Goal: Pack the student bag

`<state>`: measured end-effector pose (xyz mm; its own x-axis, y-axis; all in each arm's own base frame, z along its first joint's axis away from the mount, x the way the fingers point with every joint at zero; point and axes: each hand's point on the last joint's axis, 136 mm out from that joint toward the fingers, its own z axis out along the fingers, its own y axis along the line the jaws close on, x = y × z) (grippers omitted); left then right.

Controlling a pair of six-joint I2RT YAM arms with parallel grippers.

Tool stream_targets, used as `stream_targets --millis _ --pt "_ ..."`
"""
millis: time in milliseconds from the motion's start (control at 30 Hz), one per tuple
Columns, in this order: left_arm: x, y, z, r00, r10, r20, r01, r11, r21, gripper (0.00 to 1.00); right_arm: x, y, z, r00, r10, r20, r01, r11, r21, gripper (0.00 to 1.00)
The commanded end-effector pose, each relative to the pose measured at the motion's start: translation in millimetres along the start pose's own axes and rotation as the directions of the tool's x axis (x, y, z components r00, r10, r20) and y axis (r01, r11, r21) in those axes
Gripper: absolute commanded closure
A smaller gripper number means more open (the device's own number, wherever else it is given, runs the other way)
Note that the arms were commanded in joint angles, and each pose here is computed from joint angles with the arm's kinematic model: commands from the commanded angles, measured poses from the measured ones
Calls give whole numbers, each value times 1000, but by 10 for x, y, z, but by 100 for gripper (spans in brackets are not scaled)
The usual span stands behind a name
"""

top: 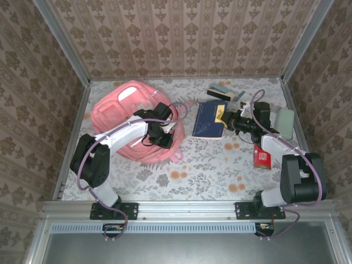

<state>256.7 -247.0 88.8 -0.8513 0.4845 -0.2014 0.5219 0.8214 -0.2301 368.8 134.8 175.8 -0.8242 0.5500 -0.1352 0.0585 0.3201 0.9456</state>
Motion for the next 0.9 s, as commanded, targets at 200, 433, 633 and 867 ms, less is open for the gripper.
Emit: stream_targets --millis 200,433,633,867 --pt "-29 -4 -176 999 28 16 -27 999 -37 100 -15 115 18 999 -40 3 40 999 -30 100" --pt "-144 -69 -355 998 41 57 -39 999 -23 100 4 142 48 999 -47 -3 47 998 -33 100" --pt "-128 -81 -311 998 35 45 -34 999 -11 100 22 138 70 999 -49 -9 48 998 -33 100" --pt "-107 -81 -201 999 26 23 -26 1000 -2 93 40 138 86 999 -50 -13 50 998 -32 100"
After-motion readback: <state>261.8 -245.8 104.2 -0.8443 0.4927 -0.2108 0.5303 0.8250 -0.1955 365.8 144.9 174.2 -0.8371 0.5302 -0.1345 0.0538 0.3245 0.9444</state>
